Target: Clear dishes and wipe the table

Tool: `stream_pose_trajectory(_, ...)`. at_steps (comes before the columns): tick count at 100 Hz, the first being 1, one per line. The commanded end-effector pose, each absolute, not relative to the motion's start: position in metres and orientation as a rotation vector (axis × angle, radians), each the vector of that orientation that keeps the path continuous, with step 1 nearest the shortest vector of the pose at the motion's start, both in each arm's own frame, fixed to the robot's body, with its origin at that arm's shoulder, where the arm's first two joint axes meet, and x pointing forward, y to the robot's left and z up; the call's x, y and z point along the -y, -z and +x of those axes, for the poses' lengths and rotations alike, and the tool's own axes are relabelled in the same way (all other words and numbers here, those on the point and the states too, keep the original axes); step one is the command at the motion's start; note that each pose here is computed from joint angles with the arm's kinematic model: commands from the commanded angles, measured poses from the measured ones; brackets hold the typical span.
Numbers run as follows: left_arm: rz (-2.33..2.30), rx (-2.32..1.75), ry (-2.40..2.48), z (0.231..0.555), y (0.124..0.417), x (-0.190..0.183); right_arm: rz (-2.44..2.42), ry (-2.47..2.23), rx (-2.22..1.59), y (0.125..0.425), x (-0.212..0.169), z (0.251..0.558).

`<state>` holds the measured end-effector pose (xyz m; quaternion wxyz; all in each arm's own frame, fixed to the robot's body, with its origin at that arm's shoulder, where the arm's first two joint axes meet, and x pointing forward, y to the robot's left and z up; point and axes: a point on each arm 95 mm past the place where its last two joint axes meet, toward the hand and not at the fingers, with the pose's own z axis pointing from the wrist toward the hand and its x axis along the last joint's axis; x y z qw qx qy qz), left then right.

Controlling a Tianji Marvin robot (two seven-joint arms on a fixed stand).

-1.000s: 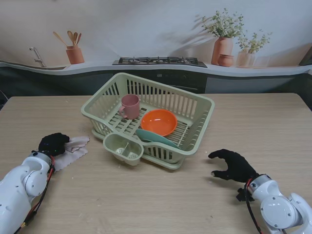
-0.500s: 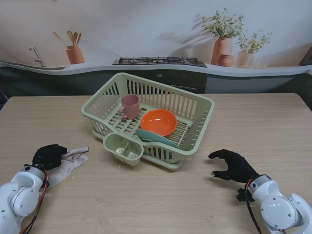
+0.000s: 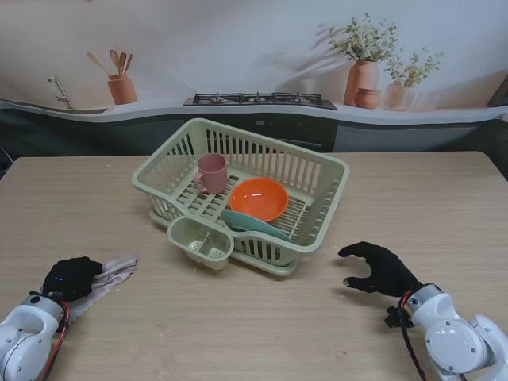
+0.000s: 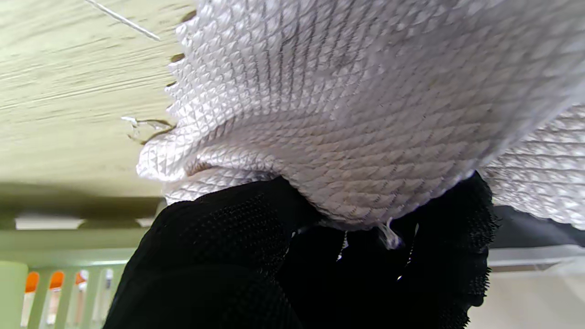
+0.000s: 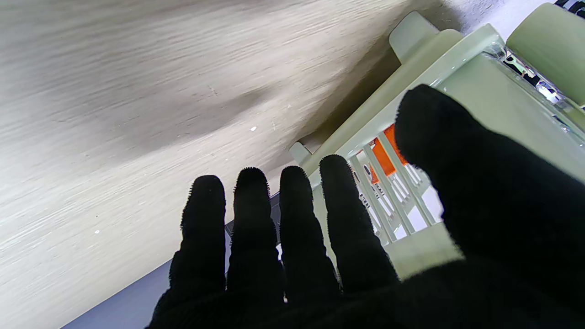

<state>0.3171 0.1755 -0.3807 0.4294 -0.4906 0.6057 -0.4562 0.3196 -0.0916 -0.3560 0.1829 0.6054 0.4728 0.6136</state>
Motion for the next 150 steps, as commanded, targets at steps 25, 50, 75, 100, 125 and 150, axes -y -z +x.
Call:
stream_pose_trajectory(25, -1.319, -1.665, 1.087, 0.318, 0.395, -0.15, 1.703, -1.731, -1.356, 0.355, 0.091, 0.319)
stream_pose_trajectory(50, -1.363, -1.758, 1.104, 0.314, 0.387, -0.122, 1.7, -1.726, -1.359, 0.356, 0.091, 0.318)
stream_pose_trajectory(75, -1.407, -1.841, 1.138, 0.312, 0.382, -0.093, 1.698, -1.728, -1.362, 0.355, 0.091, 0.317)
stream_pose_trajectory(100, -1.437, -1.887, 1.198, 0.311, 0.378, -0.072, 1.694, -1.73, -1.363, 0.355, 0.092, 0.317)
stream_pose_trajectory(125, -1.389, -1.91, 1.228, 0.307, 0.375, -0.08, 1.692, -1.732, -1.363, 0.355, 0.092, 0.317)
stream_pose_trajectory(150, -1.319, -1.878, 1.204, 0.297, 0.37, -0.111, 1.693, -1.726, -1.367, 0.355, 0.091, 0.317)
